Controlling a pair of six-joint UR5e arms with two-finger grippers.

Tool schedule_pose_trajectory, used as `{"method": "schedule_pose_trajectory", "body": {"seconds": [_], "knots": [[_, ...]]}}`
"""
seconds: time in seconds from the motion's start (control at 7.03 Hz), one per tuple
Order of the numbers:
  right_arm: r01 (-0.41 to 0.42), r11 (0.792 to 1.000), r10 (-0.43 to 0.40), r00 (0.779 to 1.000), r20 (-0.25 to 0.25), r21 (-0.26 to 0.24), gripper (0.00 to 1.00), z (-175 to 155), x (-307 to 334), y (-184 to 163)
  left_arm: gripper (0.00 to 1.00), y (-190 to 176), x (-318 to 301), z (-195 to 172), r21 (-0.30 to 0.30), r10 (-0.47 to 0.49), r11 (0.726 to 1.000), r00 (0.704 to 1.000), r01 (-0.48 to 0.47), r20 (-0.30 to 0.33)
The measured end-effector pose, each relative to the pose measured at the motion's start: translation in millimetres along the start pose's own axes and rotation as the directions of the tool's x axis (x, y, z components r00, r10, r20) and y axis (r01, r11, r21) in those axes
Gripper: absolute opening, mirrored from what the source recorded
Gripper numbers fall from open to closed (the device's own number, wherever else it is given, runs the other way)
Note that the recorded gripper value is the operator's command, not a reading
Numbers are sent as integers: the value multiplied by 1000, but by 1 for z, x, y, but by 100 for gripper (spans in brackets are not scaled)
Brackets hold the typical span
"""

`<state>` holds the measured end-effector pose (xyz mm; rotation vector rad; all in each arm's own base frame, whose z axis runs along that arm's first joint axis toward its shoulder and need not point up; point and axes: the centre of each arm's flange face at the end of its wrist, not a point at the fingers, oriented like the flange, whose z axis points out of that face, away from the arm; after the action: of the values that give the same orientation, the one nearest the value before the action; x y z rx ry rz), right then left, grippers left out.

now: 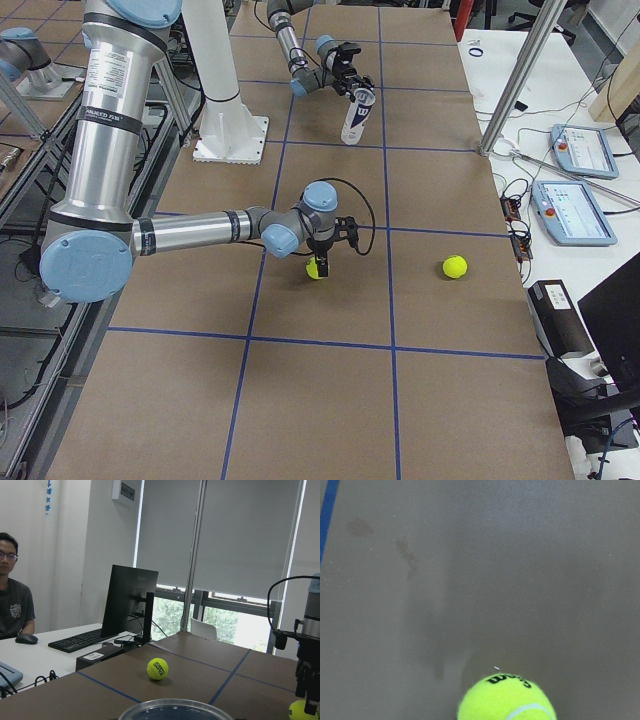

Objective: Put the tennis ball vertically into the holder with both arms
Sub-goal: 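Hold the can with the left gripper while the right grasps the nearer ball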

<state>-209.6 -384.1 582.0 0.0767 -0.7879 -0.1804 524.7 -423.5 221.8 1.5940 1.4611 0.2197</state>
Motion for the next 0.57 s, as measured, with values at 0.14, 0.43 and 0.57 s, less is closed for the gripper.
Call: {"method": "schedule_pose_trajectory", "body": {"seconds": [0.14, 0.43, 0.57], "knots": [[0, 1000, 0, 1000, -3, -5, 98, 3, 1, 0, 44, 2, -1, -5, 9, -3, 1000, 1000, 3, -5], [1, 1000, -1, 1000, -5, -14, 96, 8, 1, 1, 44, 5, -2, -11, 38, -7, 999, 1000, 7, -17], [2, 1000, -2, 1000, -6, -16, 92, 10, 1, 0, 44, 6, -3, -13, 48, -6, 999, 1000, 7, -16]]}}
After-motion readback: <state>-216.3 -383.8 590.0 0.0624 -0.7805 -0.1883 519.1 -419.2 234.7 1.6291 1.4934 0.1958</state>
